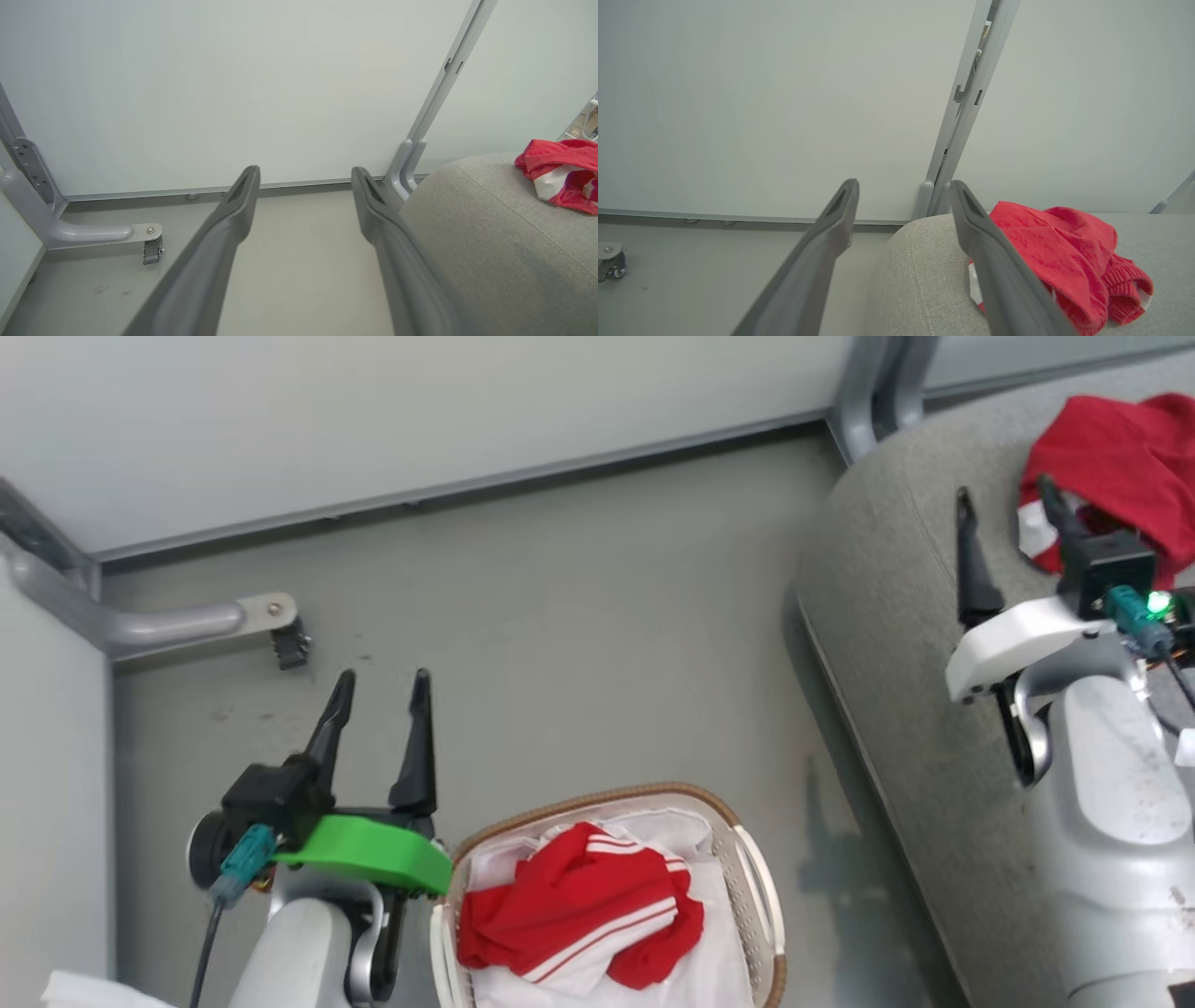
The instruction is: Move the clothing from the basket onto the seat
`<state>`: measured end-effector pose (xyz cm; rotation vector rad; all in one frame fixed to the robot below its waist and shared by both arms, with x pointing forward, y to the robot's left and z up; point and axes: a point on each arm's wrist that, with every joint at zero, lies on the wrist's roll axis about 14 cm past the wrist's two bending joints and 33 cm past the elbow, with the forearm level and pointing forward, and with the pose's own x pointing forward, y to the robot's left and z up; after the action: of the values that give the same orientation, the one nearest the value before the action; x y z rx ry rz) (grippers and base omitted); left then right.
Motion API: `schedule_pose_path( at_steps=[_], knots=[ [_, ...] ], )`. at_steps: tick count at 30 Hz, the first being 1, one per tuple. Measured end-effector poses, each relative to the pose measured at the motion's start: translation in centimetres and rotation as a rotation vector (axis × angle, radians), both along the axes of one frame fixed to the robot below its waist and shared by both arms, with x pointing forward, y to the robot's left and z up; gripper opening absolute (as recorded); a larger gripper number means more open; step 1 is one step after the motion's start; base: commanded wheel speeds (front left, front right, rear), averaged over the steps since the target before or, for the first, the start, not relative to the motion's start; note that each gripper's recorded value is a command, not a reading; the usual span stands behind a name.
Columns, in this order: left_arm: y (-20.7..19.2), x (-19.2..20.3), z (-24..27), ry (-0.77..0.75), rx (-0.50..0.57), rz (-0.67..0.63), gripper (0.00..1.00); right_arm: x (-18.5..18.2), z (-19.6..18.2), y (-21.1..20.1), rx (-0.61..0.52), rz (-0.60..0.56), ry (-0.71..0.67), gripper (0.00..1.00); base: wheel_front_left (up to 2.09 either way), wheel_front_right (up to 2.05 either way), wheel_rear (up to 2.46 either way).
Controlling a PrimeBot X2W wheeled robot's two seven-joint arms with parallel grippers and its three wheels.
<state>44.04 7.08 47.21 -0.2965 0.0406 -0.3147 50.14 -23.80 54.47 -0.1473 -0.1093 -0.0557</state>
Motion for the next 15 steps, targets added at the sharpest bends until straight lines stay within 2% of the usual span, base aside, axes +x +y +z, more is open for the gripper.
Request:
schedule_pose_path(
  at_steps=[7, 15],
  knots=[
    [5.5, -3.3, 0.3, 0.007, 0.021, 0.16, 1.0, -2.0, -0.1, 5.5, 0.076, 0.131, -0.01, 1.0, 0.0, 0.0, 0.0],
    [8.7, -7.2, 0.3, 0.016, 0.014, 0.26, 1.0, -6.2, -2.3, 10.6, 0.147, 0.266, 0.04, 1.0, 0.0, 0.0, 0.0]
  ],
)
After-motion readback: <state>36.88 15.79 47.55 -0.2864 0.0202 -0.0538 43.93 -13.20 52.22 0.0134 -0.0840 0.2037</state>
